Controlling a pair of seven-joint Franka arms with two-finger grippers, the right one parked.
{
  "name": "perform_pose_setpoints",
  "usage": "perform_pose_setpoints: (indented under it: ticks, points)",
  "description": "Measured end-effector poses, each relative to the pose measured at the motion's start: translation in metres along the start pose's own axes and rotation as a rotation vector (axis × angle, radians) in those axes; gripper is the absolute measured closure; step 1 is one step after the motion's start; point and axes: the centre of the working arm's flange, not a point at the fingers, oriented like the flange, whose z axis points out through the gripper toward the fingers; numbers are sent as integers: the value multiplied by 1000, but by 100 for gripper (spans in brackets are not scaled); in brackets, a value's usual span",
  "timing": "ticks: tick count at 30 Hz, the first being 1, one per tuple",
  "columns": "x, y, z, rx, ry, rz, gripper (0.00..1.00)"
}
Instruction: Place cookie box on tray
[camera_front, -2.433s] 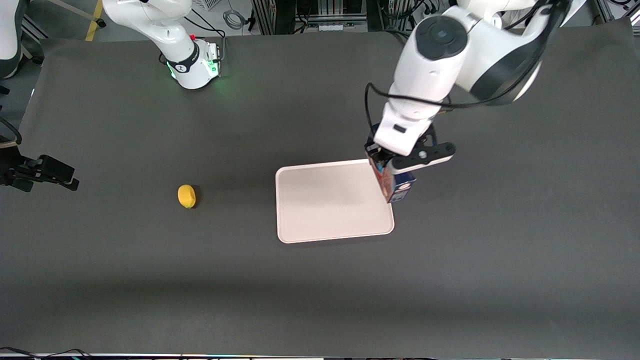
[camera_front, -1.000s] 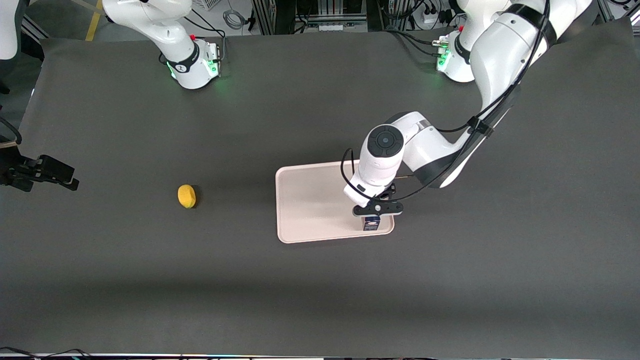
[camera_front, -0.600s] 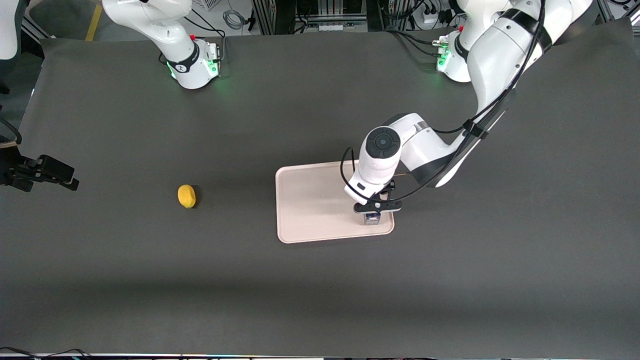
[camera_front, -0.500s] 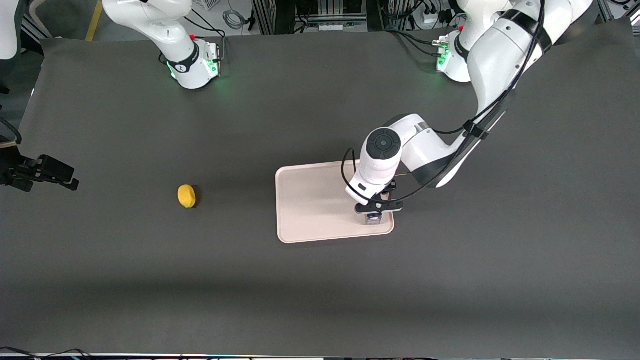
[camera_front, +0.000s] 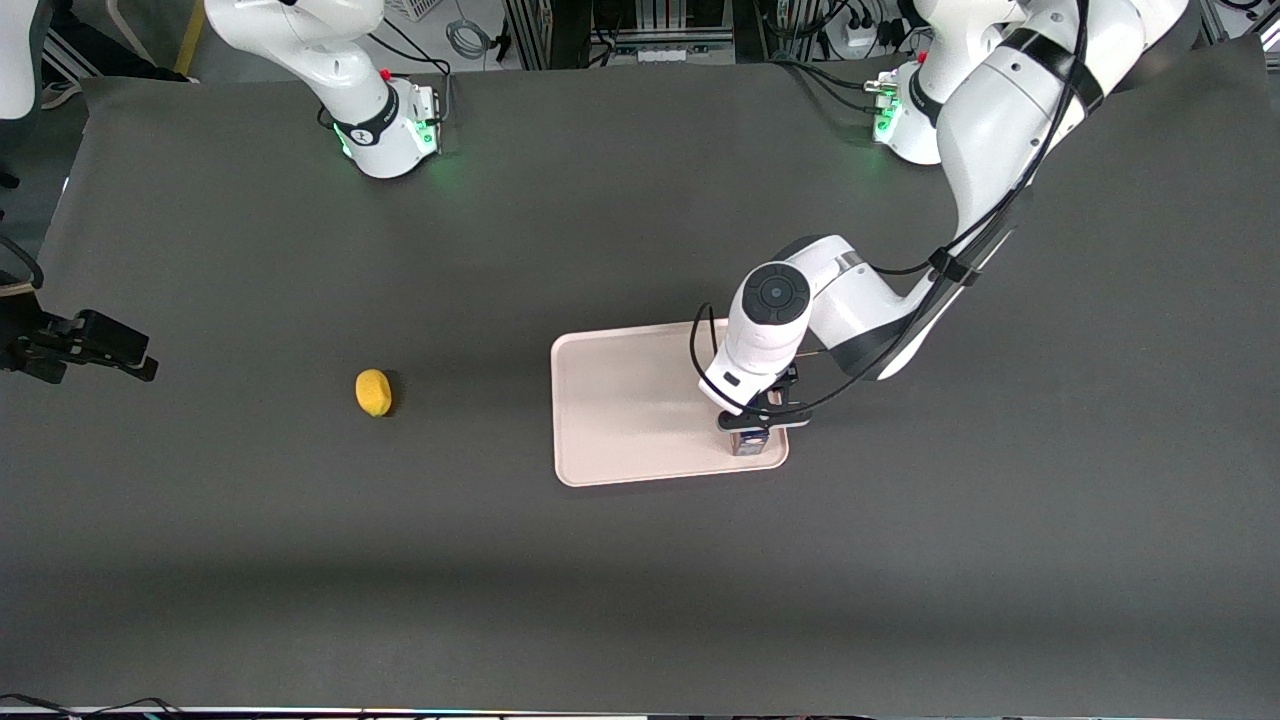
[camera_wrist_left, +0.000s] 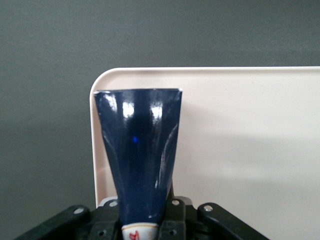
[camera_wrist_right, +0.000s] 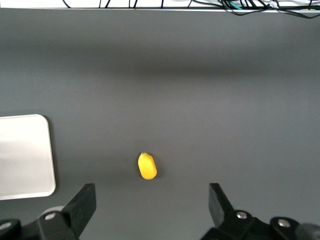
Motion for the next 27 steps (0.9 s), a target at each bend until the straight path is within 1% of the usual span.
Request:
perform_pose_setpoints:
  ticks: [1,2,3,12,13,23,27]
  points:
    - [0,0,0,-1,1,-1,51]
    - [0,0,0,-2,1,-1,46]
    - [0,0,0,-2,1,-1,44]
    - [1,0,0,-3,2,-5,1]
    - [1,0,0,-3,2,-5,0]
    - [2,-1,0,-3,3,-8,0]
    - [6,-2,-7,-5,16,-13,0]
